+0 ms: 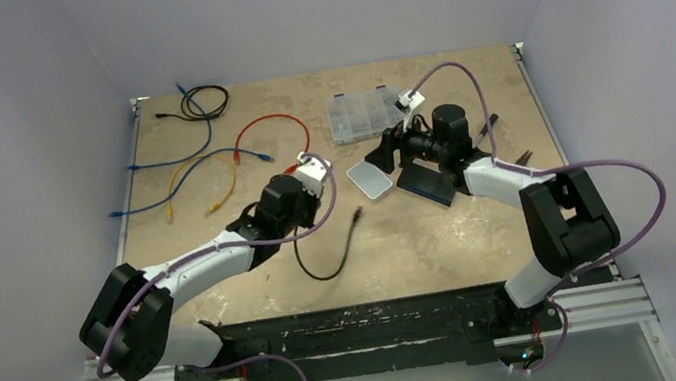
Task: Insert the plug into the switch port
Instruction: Insert the connector into the switch port.
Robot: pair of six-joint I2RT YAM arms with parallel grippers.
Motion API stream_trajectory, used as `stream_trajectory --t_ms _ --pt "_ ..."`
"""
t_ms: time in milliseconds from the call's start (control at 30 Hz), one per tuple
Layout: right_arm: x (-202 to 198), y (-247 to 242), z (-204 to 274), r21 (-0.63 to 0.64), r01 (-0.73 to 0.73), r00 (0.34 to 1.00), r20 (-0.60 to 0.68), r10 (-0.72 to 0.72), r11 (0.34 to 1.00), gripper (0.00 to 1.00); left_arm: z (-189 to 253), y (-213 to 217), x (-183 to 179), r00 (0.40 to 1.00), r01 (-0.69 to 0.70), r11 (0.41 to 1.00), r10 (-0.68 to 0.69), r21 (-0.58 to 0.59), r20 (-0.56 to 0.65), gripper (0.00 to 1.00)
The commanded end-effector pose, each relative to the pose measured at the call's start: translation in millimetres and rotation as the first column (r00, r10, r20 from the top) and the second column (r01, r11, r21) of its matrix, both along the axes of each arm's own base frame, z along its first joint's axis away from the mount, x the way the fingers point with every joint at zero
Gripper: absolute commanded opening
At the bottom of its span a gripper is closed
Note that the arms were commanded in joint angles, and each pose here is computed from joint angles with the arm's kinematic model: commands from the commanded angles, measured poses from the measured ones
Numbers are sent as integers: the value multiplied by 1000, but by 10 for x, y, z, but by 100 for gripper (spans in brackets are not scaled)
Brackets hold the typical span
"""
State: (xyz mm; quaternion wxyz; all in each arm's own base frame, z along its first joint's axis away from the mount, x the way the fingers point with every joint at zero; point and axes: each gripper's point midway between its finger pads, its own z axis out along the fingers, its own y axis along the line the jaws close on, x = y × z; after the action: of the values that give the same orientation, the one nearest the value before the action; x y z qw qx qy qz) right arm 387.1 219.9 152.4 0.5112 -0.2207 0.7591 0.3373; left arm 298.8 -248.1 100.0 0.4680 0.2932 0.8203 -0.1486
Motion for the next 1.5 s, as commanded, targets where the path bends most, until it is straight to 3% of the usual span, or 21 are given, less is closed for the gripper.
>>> stream_trajectory --t_ms 0,100,267,400,533,567,600,633,700,733,800,900,967,1067,1167,1467 --pt "135 -42 -21 20 38 999 -30 -37 999 73 435 767 419 907 -395 917 379 59 183 0" --pt "166 -55 -70 21 56 998 -36 -55 998 73 856 1282 435 783 -587 804 535 94 316 0" --pt "240 -121 -82 2 105 994 -24 -105 994 73 1606 1949 291 572 -799 576 641 172 511 0" --pt "289 -166 -117 -12 138 990 -18 -138 990 73 1845 2153 212 504 -857 453 633 247 587 0" --pt "328 -210 -138 -21 169 985 -15 -170 985 73 1880 2346 107 418 -906 217 601 364 681 0" --pt "332 -214 -136 -18 174 985 -15 -175 985 73 1892 2341 120 408 -909 194 597 369 691 0" --pt "325 -215 -149 -14 177 984 -17 -177 984 73 1876 2283 179 419 -906 218 595 363 686 0" --pt "330 -210 -153 -9 177 984 -18 -178 984 72 1805 2198 259 467 -884 274 580 380 667 0" --pt "336 -196 -196 -10 171 985 -30 -171 985 72 1560 1933 445 585 -810 429 549 400 597 0" --pt "339 -191 -221 -15 168 985 -36 -168 986 72 1425 1821 488 628 -777 478 536 410 564 0" --pt "341 -182 -259 -19 161 986 -45 -162 987 72 1052 1457 594 762 -638 651 457 411 459 0" --pt "344 -155 -327 -30 143 987 -67 -144 989 72 639 955 650 878 -435 844 322 314 353 0" --pt "340 -126 -390 -39 121 988 -94 -124 992 71 443 659 636 925 -302 921 220 247 309 0" --pt "368 -81 -444 -42 96 988 -115 -101 994 70 210 267 576 967 -120 978 76 172 241 0" --pt "401 -43 -499 -44 76 989 -128 -81 996 69 15 -57 492 981 21 997 -35 77 190 0" --pt "395 41 -823 -55 14 978 -206 -25 998 64 -349 -473 292 979 185 976 -173 -114 110 0"
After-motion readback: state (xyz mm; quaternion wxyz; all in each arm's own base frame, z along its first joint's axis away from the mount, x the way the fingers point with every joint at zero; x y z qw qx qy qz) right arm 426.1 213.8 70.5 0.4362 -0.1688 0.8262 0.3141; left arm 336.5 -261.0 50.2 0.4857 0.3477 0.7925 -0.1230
